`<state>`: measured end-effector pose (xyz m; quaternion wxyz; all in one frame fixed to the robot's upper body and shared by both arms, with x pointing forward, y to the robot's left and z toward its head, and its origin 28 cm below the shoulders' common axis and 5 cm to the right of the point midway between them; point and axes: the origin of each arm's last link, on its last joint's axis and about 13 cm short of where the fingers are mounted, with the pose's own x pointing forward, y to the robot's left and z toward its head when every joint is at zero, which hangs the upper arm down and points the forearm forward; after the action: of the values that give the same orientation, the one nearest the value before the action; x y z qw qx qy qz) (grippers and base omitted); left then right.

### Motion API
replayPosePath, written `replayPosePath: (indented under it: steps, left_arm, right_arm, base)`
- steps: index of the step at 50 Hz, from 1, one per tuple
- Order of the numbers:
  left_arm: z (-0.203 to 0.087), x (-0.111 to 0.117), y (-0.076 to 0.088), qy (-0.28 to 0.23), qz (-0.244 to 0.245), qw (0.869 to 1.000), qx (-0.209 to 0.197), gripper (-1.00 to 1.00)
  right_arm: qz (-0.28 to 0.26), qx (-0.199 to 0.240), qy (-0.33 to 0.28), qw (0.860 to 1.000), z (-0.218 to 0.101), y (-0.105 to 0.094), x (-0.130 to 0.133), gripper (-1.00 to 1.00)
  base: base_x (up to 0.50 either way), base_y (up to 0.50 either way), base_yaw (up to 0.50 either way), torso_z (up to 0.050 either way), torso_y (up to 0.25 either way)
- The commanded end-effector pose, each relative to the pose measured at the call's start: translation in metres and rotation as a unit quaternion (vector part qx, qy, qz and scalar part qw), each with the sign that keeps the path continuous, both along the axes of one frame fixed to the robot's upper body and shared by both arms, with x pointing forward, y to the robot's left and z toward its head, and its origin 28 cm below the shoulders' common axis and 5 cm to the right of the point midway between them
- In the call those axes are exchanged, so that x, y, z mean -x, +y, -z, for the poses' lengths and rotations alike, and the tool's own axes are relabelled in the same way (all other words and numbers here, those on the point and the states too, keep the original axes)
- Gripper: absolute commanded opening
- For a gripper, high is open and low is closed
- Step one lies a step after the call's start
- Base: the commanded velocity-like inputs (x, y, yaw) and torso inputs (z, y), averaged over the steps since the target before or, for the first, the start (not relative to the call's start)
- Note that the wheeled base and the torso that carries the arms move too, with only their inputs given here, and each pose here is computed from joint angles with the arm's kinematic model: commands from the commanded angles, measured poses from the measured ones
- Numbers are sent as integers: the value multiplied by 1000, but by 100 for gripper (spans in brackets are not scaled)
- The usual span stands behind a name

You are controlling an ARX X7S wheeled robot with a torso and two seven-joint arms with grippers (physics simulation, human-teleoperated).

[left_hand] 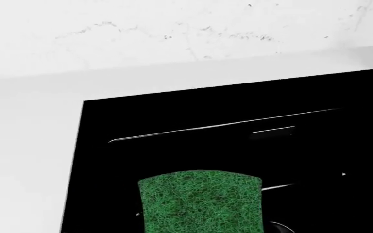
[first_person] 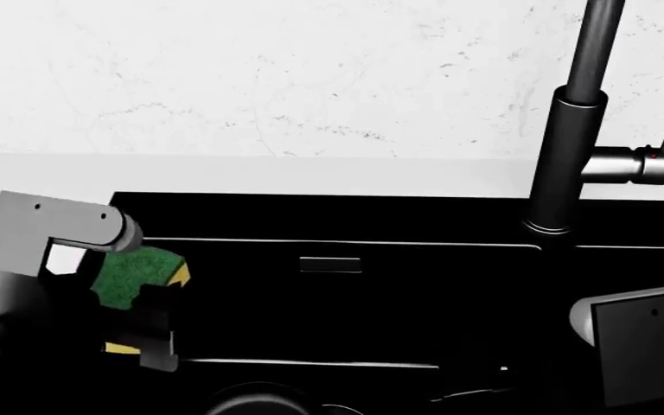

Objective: Pick the pan and sponge and place them into the sink. Then turn on the water.

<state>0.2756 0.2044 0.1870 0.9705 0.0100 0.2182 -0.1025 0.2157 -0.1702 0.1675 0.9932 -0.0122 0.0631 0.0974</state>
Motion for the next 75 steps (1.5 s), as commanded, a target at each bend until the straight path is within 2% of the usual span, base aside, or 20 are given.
replayPosePath:
  steps: [1,4,14,21,24,29,50,51,65,67,69,71,75]
  left_arm:
    - [3,-20,-27,14,61,998,-6,-100]
    - [13,-23,-30,31,52,998,9,-100]
    - [27,-28,-42,42,69,997,-21,-100]
    - [39,-29,-54,63,78,994,-31,-100]
    - [44,-31,-56,78,82,993,-21,-100]
    - [57,-30,-57,89,82,992,-29,-100]
    - [68,-27,-63,107,99,988,-59,-100]
    - [68,-28,-63,107,99,988,-59,100]
    - [62,-28,-63,97,99,989,-53,100]
    - [54,-27,-61,86,97,990,-46,100]
    - [41,-25,-60,74,96,992,-20,100]
    - [29,-24,-59,50,88,995,-23,100]
    - [8,-24,-52,10,67,998,2,100]
  right_arm:
    - [3,1,0,1000,1,-1,0,100]
    - [5,0,-3,1000,0,-2,2,100]
    - [7,-5,-4,1000,4,-3,2,100]
    - [10,-5,-3,1000,5,-4,2,100]
    - [12,-6,-3,1000,6,-6,3,100]
    - [9,-8,0,1000,9,-5,4,100]
    - [14,-13,6,1000,16,-7,6,100]
    - [14,-13,6,1000,16,-7,5,100]
    - [14,-12,6,1000,14,-7,4,100]
    - [13,-11,4,1000,13,-7,3,100]
    - [12,-9,4,1000,12,-6,2,100]
    - [16,-9,-2,1000,11,-7,1,100]
    - [23,-12,-13,1000,7,-8,1,100]
  base:
    - [0,0,0,0,0]
    - [0,0,0,0,0]
    - [0,0,0,0,0]
    - [0,0,0,0,0]
    - [0,0,0,0,0]
    - [0,0,0,0,0]
    - [0,0,0,0,0]
    - [0,0,0,0,0]
    - [0,0,0,0,0]
    - [0,0,0,0,0]
    - [0,0,0,0,0]
    - [0,0,0,0,0]
    - [0,0,0,0,0]
